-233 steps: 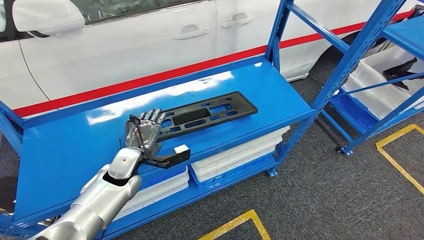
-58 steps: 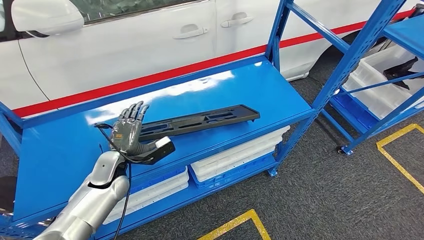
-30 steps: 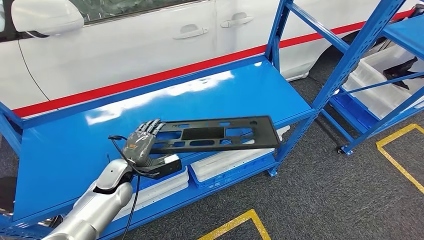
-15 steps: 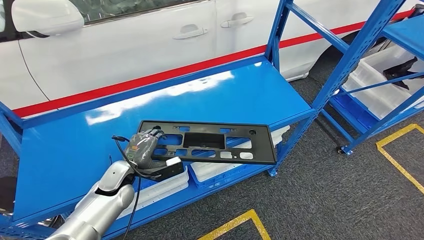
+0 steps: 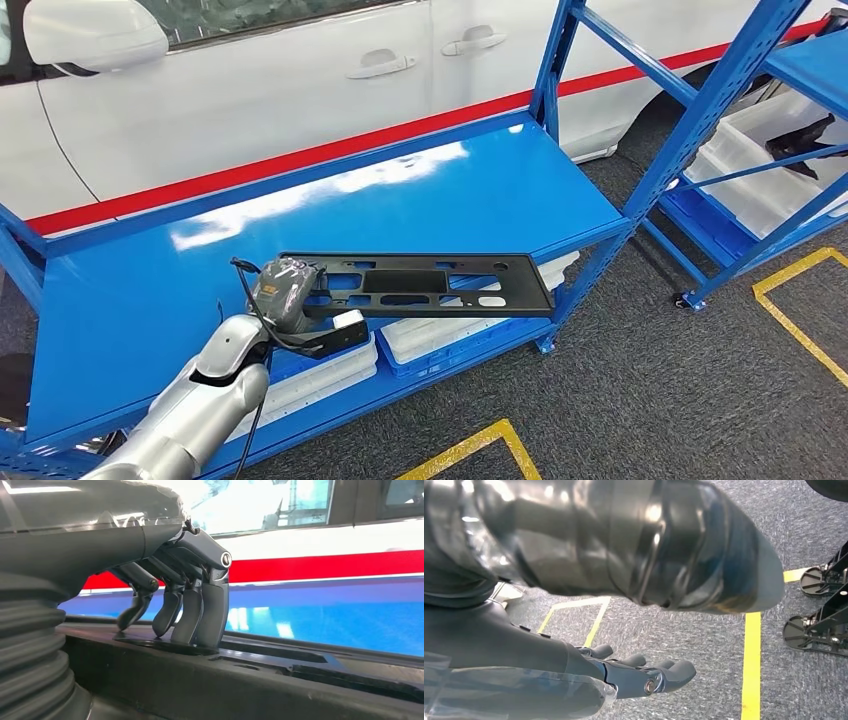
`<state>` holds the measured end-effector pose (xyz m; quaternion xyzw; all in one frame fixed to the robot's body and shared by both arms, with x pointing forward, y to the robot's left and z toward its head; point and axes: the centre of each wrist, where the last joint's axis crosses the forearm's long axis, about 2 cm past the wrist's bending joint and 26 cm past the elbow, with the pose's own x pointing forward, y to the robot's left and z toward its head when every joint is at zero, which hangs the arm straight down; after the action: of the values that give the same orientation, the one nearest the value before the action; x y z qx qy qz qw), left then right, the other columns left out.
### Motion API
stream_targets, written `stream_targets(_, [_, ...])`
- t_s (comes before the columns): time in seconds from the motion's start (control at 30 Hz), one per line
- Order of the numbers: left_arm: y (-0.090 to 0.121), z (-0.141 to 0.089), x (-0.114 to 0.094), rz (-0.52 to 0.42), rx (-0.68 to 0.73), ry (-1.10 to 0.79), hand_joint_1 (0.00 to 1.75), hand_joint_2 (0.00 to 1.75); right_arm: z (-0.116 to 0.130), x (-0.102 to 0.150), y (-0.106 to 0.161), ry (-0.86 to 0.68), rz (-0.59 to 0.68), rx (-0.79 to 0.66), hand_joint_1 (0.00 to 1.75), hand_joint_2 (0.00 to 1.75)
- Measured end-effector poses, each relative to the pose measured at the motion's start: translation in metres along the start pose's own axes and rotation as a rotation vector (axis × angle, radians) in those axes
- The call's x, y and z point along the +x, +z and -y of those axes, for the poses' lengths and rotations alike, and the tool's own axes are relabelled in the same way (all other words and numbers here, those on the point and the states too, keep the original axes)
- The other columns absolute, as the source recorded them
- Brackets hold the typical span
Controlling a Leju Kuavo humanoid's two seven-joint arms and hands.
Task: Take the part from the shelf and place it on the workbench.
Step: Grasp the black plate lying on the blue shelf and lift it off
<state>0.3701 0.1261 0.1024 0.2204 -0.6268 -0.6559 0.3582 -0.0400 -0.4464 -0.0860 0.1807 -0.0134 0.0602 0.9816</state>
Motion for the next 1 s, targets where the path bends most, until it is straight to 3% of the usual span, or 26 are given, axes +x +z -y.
stream_targets(0.57, [-0.001,-0.003,-0.001,-0.018,0.000,0.008,1.75,1.75,0.004,-0.001,0.004,-0.002,-0.005,0.002,0.00,0.00])
stream_targets(0.77, [-0.001,-0.004,-0.001,-0.057,0.086,0.008,1.75,1.75,0.003,-0.001,0.002,-0.016,-0.006,-0.029,0.00,0.00])
stream_targets(1.0, [0.001,-0.014,-0.003,-0.074,0.333,-0.015,1.75,1.75,-0.036,0.004,-0.028,-0.089,0.031,-0.100,0.00,0.00])
